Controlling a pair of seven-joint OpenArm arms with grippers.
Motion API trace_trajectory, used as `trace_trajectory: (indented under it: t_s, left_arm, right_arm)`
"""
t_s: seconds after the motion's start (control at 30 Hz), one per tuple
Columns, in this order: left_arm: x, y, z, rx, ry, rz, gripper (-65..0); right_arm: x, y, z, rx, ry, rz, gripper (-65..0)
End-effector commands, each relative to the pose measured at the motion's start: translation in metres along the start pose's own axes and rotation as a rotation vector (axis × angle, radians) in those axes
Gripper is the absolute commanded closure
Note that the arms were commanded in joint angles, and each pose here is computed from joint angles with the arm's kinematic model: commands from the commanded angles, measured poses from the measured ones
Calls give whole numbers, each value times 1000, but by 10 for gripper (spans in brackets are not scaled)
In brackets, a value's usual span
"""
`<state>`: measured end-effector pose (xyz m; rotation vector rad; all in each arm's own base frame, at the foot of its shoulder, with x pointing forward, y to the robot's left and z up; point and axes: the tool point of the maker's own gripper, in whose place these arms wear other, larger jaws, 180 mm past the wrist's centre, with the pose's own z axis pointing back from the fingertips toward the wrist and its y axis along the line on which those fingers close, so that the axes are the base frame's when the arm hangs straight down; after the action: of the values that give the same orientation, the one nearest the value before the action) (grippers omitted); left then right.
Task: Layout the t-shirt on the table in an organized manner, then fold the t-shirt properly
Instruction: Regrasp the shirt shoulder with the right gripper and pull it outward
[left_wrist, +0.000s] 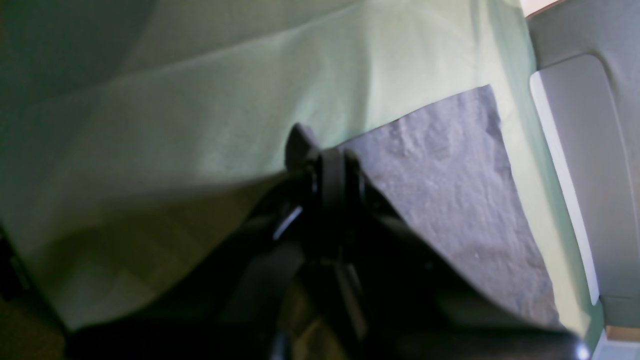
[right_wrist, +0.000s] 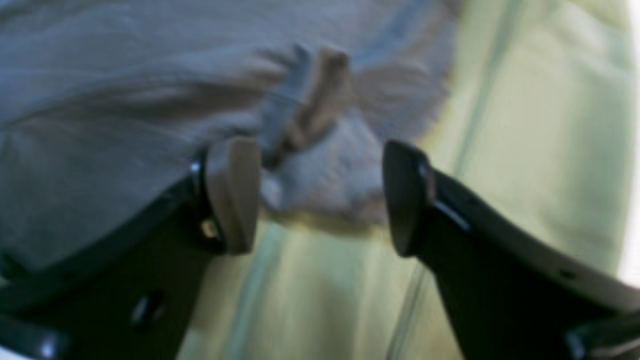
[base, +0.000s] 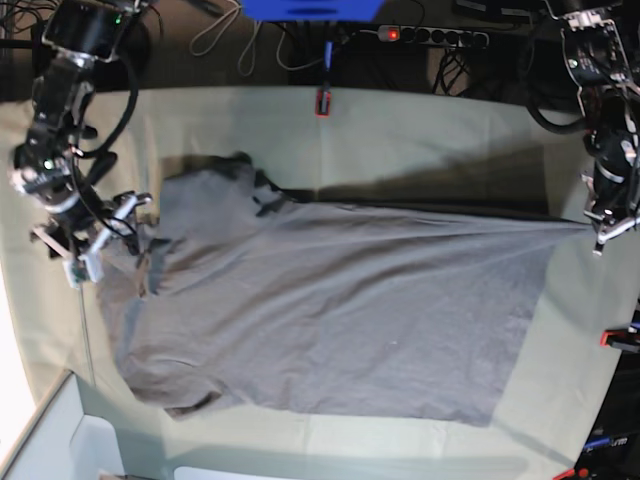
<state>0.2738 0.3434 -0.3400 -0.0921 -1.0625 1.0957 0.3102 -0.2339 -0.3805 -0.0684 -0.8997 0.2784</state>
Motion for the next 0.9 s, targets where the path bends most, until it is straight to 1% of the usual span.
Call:
trace_trajectory:
  t_s: [0.0, 0.17, 0.27, 0.43, 0.6, 0.67, 0.73, 0.87]
  left_arm:
    - [16, -8, 1, -21, -47, -5, 0]
    - [15, -7, 1, -20, -46, -6, 0]
    - [15, -7, 1, -20, -46, -6, 0]
    - [15, -7, 1, -20, -45, -5, 0]
    - [14, -6, 2, -17, -42, -6, 0]
    - [14, -5, 2, -16, -41, -6, 0]
    - [14, -5, 2, -15, -42, -7, 0]
    - [14, -5, 2, -15, -42, -7, 0]
  right_arm:
    - [6, 3, 6, 2, -42, -15, -407]
    - [-29, 36, 14, 44, 19, -82, -407]
    - [-42, 55, 12, 75, 43, -129, -408]
    - [-61, 71, 2, 118, 91, -179, -408]
    - [-68, 76, -5, 137, 110, -201, -402]
    - [-70, 77, -5, 138, 116, -202, -360]
    - [-72, 78, -5, 141, 120, -206, -287]
    - [-78, 81, -2, 146, 134, -211, -104]
